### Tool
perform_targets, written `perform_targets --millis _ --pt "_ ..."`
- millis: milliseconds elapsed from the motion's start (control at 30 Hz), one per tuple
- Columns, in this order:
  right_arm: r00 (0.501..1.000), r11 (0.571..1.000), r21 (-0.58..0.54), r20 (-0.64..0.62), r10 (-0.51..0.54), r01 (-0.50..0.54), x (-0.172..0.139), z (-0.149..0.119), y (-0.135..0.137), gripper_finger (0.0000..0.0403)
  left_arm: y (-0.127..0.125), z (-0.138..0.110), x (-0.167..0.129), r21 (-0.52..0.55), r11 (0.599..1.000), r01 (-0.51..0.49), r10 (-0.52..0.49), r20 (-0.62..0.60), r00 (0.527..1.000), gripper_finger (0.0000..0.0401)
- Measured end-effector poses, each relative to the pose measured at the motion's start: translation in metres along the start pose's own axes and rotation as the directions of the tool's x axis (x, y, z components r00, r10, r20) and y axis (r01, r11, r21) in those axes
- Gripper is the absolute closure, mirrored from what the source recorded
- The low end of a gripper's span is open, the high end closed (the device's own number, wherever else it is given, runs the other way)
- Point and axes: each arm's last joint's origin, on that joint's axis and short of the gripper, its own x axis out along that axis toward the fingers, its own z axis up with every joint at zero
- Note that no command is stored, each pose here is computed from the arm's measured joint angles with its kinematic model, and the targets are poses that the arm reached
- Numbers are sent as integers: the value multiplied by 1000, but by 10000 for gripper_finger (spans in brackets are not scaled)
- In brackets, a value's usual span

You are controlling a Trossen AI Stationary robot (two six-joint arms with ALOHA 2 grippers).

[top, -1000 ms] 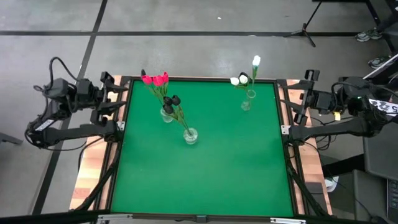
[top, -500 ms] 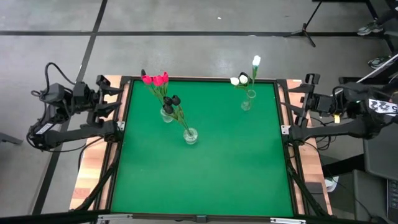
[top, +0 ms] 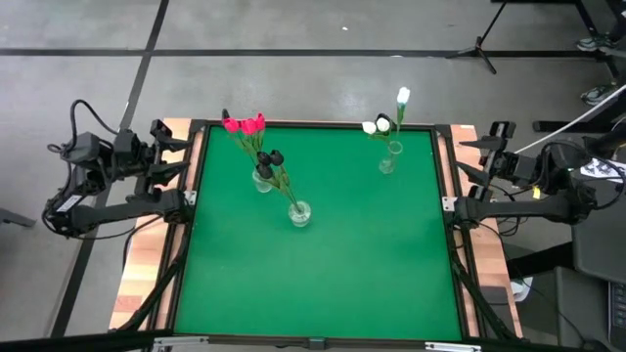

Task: Sort flowers into vase by color
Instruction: Return to Home Position

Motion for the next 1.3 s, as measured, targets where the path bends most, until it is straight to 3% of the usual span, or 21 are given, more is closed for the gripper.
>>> perform_targets --millis 633,800,1000,1300 --pt "998 998 65 -55 7 -3 3 -19 11 210 0 -8 -5 -9 1000 -14 14 -53 998 171" --pt "999 995 92 -9 -38 38 -10 -23 13 210 1 -29 -14 -64 998 -11 10 -21 1000 171" --pt "997 992 105 18 -70 67 -24 -37 20 210 3 -59 -20 -123 992 14 2 133 991 171" --pt "996 981 175 -46 -73 80 -22 -68 39 210 8 -76 -10 -159 987 -2 15 80 997 171"
